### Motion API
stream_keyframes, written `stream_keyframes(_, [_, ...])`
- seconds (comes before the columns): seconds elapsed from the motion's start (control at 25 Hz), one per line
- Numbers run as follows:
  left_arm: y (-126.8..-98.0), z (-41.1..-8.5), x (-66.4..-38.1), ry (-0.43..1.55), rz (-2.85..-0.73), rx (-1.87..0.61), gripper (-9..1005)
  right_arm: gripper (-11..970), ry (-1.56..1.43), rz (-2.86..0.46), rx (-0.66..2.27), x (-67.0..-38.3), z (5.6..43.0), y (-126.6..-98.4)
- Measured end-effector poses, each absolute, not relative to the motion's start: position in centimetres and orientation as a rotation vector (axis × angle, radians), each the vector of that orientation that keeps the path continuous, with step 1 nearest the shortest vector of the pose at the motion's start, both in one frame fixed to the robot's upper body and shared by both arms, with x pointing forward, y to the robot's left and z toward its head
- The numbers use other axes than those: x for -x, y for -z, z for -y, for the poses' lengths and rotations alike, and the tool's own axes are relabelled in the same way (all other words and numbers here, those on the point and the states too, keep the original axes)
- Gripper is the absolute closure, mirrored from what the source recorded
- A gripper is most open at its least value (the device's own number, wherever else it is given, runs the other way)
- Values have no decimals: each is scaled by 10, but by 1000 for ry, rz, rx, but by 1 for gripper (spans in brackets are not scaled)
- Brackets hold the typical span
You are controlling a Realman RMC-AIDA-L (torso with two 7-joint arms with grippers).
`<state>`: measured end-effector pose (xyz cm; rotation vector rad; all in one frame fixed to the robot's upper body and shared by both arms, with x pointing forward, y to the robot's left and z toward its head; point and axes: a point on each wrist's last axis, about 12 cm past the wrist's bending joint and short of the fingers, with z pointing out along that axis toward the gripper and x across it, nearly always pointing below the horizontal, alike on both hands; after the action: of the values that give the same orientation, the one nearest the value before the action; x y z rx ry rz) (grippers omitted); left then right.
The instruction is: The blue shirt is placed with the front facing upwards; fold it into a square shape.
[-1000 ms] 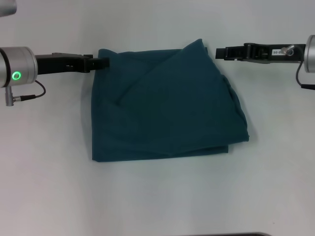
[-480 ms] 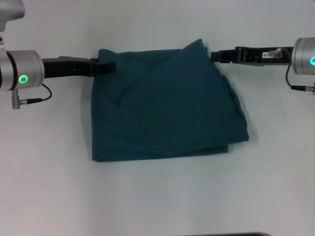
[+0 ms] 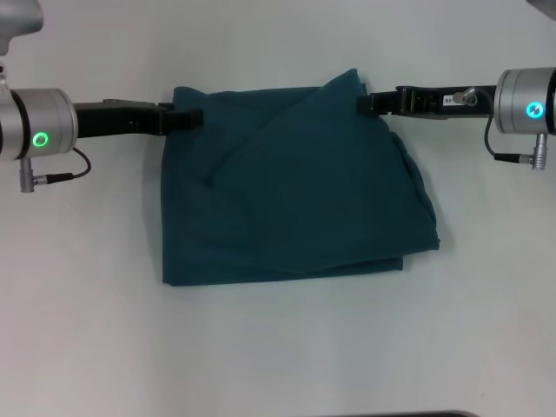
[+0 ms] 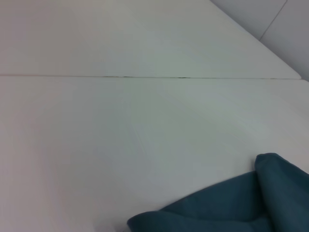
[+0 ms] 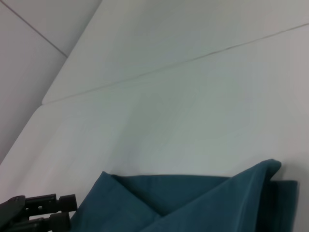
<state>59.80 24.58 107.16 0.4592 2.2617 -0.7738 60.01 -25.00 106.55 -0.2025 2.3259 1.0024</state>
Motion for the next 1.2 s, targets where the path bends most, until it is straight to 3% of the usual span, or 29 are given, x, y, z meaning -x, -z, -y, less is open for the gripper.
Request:
stream_keyframes(0.12, [-1072,-247,-598,771,-2262,-460,445,566,-1009,-2331,209,-599,249,-1065])
stream_keyframes(0.64, [-1070,-250,-596,770,-2269,-455,452,940,-1032,-2336,236,-595,249,-1065])
stream_keyframes(1.2, [-1070,-250,-595,776,-2269,-455,451,913,-1108,-2287,114,-563,289,-1058])
